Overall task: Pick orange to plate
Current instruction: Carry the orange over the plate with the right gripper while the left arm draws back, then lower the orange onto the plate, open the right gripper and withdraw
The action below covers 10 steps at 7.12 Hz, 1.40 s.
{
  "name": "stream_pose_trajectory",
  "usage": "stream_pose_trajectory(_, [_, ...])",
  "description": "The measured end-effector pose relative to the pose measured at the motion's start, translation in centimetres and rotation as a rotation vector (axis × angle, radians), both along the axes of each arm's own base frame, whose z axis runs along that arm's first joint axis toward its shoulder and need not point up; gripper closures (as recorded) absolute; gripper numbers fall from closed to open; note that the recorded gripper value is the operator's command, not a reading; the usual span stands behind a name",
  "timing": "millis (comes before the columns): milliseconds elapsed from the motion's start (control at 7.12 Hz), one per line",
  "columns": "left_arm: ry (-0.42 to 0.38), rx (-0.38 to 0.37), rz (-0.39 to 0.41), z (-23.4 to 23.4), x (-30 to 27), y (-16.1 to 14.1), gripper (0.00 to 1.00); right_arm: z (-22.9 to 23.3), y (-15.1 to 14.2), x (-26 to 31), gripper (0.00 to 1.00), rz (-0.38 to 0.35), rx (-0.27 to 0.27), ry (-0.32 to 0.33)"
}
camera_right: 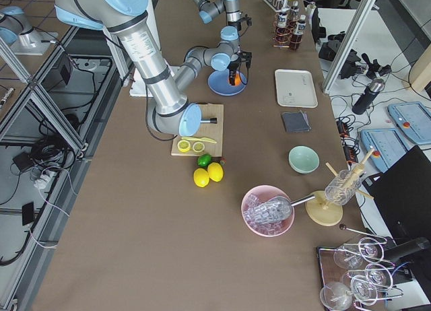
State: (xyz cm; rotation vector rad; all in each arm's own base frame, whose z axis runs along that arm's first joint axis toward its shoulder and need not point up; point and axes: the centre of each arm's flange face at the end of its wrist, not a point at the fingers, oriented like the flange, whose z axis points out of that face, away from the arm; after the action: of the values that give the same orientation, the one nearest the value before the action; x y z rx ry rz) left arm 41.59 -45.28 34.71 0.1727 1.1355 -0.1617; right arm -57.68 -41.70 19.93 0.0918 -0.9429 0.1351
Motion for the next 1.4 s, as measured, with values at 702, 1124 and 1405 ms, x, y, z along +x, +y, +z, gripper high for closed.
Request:
stream_pose_trajectory(702, [-0.004,0.007,0.004,0.6,-1.6,-0.3,0.03,0.8,3.5,-4.1,0.01,-0.014,-0.001,0.038])
stream_pose_trajectory(1124, [-0.008,0.005,0.004,0.8,-1.5,-0.3,0.03,1.4,3.3,-4.2,0.0,-0.016,0.002,0.047])
stream_pose_trajectory(1405, [-0.032,0.005,0.015,1.9,-2.7,-0.8,0.03,0.4,2.0,-2.1,0.0,-0.004,0.003,0.019])
